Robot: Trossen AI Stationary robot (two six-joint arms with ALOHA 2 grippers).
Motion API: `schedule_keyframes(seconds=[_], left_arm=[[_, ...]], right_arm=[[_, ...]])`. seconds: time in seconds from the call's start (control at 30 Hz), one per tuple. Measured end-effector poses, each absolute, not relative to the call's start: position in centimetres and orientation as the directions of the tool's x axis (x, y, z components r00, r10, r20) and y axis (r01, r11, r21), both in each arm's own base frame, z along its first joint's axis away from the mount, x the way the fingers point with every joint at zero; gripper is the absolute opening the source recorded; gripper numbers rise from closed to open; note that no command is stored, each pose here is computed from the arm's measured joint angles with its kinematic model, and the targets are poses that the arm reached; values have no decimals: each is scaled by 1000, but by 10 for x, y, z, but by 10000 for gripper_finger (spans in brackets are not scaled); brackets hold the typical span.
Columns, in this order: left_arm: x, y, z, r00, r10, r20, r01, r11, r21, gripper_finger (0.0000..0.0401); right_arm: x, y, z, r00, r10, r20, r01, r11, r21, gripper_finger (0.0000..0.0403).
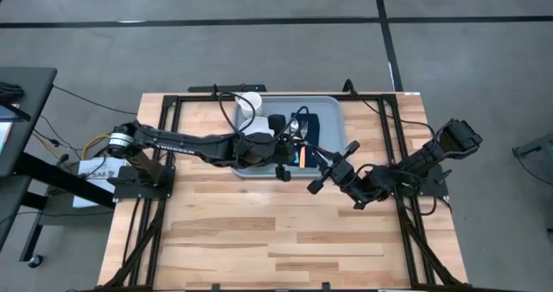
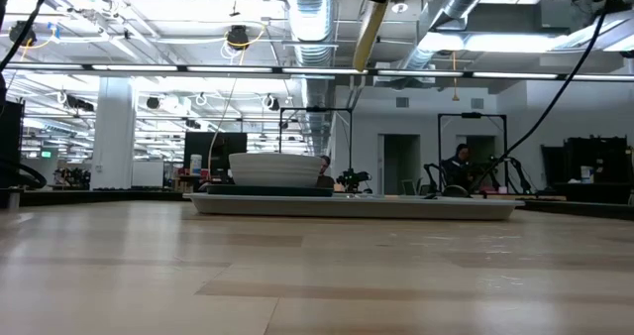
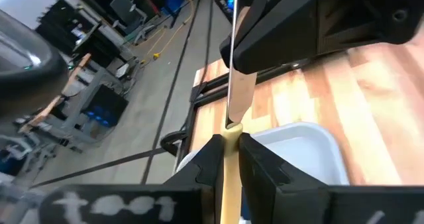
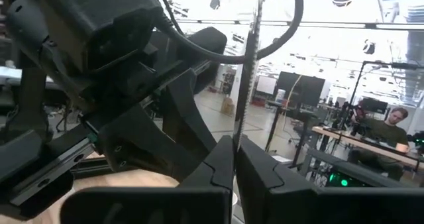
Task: Set up tray
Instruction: Put the knife on the black table napkin on the gray serving tray
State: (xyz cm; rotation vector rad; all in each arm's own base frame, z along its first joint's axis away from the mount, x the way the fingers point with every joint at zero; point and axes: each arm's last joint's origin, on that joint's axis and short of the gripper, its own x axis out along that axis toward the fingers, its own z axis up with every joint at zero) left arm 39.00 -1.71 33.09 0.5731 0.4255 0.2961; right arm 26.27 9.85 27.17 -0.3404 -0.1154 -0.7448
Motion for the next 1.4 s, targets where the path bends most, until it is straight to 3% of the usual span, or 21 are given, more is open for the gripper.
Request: schedule_keyframes(seconds=[0.17,0.5,0.77,0.93,1.23,1.33,1.4], left_arm=[[390,-18,329,879,351,-323,-117,814,568,36],[377,-18,333,794,338,-506,-72,878,474,100],[321,-16,384,831,43,-555,77,978,191,112],[276,-13,400,881,-19,-473,81,991,110,112],[203,-8,352,941,-3,-339,6,1000,9,112],[184,-7,327,956,13,-294,-27,999,-45,112],[172,-6,312,965,13,-261,-34,996,-77,112]], right_arm=[[262,100,272,726,-653,214,687,676,-268,1],[248,107,283,701,-690,179,710,654,-259,0],[217,114,304,642,-764,66,754,614,-232,0],[200,106,320,620,-784,40,777,606,-169,0],[211,86,318,561,-826,55,823,550,-142,0],[223,82,311,617,-780,102,785,602,-147,0],[230,80,306,702,-701,126,712,692,-120,0]])
